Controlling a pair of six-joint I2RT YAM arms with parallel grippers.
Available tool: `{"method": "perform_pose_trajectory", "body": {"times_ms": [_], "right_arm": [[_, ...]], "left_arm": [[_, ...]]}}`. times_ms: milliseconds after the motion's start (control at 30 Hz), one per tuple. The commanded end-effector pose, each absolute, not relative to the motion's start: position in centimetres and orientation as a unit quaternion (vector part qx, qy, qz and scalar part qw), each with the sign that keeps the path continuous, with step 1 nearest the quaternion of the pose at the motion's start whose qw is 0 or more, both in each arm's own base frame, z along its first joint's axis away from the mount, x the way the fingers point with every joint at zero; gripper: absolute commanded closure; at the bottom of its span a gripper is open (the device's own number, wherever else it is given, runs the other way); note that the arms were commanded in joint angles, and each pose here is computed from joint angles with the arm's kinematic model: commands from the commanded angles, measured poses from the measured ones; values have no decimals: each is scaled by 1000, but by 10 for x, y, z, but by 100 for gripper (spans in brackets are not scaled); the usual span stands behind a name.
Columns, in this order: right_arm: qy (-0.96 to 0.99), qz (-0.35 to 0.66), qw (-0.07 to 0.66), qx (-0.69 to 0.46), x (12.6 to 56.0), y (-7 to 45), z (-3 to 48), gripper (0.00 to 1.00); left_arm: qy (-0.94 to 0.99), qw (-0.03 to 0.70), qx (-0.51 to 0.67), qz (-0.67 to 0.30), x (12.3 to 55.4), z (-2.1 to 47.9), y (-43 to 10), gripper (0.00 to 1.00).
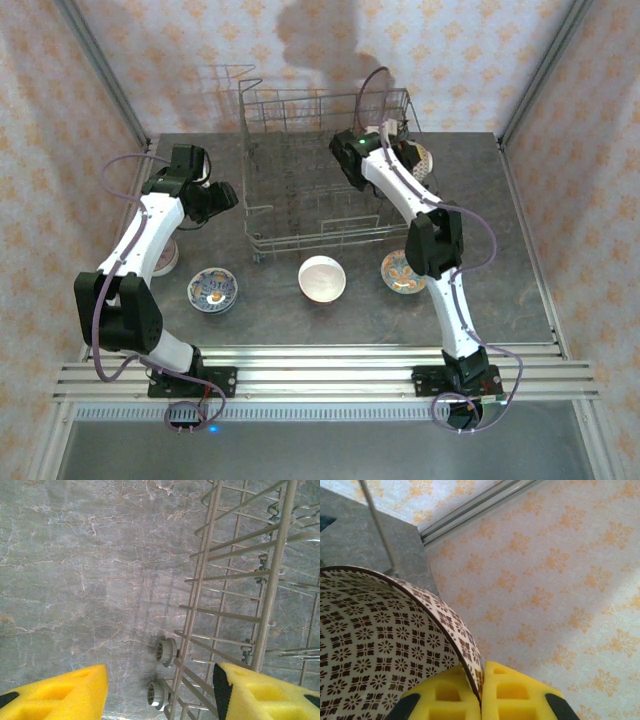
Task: Load the bowls into the dish rack
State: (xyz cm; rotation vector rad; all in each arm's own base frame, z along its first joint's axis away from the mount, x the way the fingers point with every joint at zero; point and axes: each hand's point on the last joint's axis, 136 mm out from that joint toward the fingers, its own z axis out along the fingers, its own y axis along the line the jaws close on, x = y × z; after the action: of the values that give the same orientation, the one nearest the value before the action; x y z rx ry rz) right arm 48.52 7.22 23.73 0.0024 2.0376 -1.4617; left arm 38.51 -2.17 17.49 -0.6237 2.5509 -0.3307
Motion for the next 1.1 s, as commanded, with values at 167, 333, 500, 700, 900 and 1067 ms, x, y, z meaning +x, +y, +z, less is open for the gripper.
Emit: {"method": "perform_pose_trajectory", "body": {"times_ms": [167,333,500,700,900,1067], "right_arm": [[734,-592,332,1,487,75,254,100],[736,-596,322,-15,488,80,246,100],[740,-594,314,-31,485,88,238,100],[759,-581,289,-51,481,93,220,100],[775,-570,268,-56,478,93,205,95],[798,-544,256,-55,475,96,199,87]], "left_arm": [[935,253,-219,-115,379,187,-20,41],[934,256,-220,-116,378,189,-19,41],[934,257,-221,-116,375,189,-19,41],[932,260,-223,-117,372,191,-19,41],[930,266,-226,-118,371,194,-18,41],[927,269,-231,-122,371,197,-18,41]]}}
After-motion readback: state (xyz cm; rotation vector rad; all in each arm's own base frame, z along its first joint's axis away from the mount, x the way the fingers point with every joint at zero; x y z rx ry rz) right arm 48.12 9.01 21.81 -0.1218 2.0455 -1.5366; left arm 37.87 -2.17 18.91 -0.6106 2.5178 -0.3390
